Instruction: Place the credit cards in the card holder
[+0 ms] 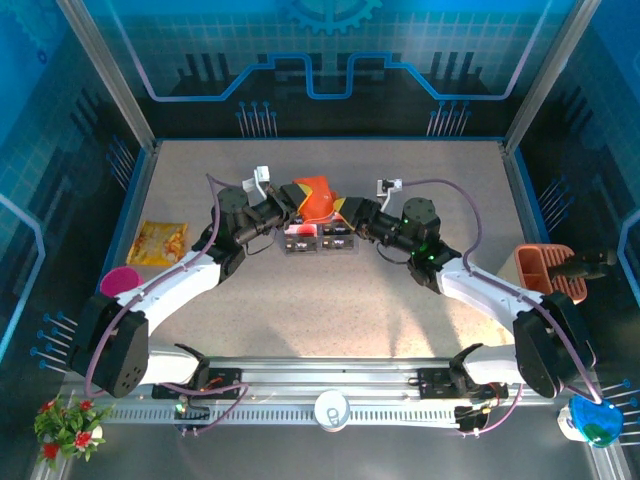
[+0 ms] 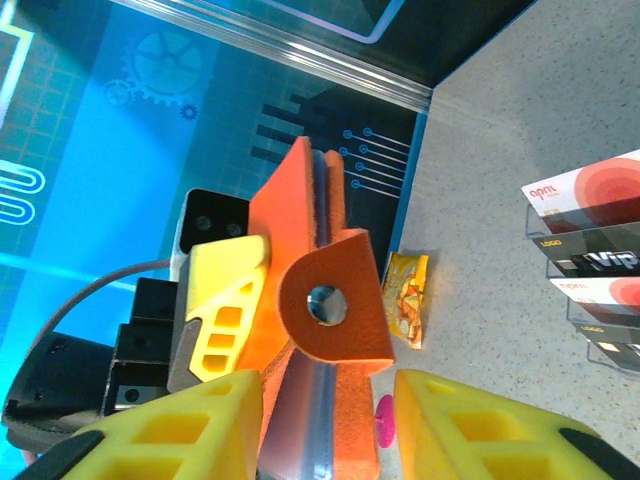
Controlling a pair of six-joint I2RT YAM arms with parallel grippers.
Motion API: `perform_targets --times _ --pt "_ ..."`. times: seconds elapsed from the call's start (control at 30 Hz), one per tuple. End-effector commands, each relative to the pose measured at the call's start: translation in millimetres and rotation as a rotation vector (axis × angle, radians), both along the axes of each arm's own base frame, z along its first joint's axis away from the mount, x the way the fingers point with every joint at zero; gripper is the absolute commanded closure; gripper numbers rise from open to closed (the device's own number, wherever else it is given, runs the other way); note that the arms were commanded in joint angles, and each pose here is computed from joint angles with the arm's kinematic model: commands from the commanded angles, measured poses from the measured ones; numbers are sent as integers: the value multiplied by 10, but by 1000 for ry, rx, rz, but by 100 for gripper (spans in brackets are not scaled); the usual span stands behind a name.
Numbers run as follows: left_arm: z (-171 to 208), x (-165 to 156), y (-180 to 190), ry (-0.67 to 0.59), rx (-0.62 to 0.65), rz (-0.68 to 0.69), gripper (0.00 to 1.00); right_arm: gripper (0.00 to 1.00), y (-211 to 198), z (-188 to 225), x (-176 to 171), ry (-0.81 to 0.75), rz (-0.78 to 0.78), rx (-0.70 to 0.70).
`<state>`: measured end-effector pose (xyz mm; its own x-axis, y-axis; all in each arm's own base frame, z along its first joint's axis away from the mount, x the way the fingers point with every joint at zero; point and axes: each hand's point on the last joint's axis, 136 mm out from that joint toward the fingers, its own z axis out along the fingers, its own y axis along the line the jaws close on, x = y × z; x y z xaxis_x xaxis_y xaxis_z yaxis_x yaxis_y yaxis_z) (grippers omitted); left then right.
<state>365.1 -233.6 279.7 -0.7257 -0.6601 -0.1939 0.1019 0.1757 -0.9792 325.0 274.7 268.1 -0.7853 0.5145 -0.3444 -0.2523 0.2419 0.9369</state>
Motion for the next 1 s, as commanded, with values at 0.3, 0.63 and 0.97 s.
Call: perform_targets --times 0.3,0.63,0.97 --pt "251 -15 -56 -64 -49 -9 100 61 59 37 -28 6 24 97" --pt "276 -30 -81 -69 -54 -11 100 61 41 -45 -52 26 21 106" --pt "258 -46 -102 -66 -48 -14 100 61 139 30 -60 20 76 171"
